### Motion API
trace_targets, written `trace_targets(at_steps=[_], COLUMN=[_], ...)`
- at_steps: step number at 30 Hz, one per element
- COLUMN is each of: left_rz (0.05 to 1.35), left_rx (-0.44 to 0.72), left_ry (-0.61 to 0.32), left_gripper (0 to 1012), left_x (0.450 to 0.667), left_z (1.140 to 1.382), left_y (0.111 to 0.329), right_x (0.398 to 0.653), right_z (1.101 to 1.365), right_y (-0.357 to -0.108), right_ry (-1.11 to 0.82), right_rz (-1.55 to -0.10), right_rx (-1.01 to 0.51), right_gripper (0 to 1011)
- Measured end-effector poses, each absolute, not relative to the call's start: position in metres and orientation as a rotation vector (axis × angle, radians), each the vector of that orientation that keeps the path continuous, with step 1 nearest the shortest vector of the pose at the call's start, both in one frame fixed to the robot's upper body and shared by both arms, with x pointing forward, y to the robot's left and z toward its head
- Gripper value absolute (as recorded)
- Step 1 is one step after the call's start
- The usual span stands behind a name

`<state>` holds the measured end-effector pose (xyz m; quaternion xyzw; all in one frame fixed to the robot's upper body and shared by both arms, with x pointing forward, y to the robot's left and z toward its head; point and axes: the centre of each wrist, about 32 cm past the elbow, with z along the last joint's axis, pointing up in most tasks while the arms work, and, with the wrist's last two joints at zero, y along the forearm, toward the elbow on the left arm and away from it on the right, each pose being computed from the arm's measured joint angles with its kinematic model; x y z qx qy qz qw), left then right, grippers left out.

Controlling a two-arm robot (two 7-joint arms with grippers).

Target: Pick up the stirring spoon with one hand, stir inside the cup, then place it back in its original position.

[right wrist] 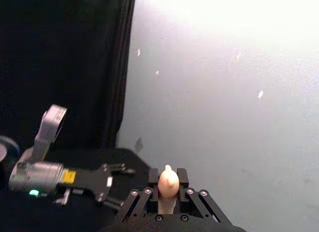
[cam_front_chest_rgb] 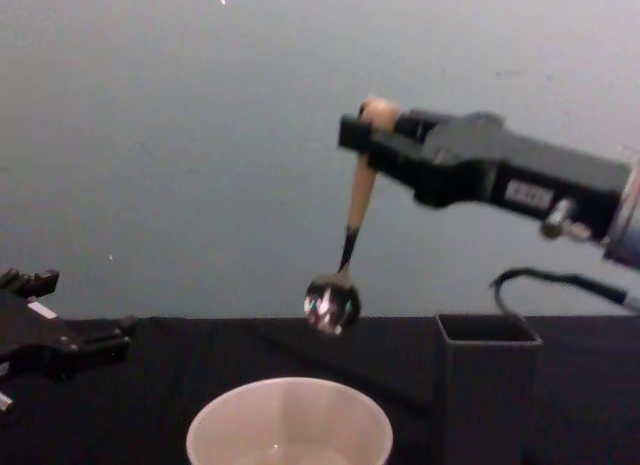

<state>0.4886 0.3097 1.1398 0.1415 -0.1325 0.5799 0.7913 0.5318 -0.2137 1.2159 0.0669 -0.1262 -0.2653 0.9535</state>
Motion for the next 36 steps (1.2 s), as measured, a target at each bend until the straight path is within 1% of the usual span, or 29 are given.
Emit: trace_targets(at_steps=[7, 14, 24, 36], left_rz=[1.248, 1.248, 1.248, 1.248], left_rx=[0.304, 0.304, 0.304, 0.304], left_ry=[-0.285, -0.285, -0.285, -0.285], left_gripper=[1001, 1001, 1001, 1001], left_x=[0.489, 0.489, 0.489, 0.489], left_z=[1.140, 1.140, 1.140, 1.140], left_y=[0.310, 0.310, 0.310, 0.310], right_x=[0.522, 0.507, 0.486, 0.479], right_z=[1.234, 1.242, 1.238, 1.231], right_y=[-0.232, -0.249, -0.267, -0.268], right_ry=[-0.301, -0.323, -0.288, -0.232], right_rz=[-0.603, -0.674, -0.768, -0.790], right_rx=[0.165, 0.166, 0.120, 0.095], right_gripper=[213, 213, 213, 213])
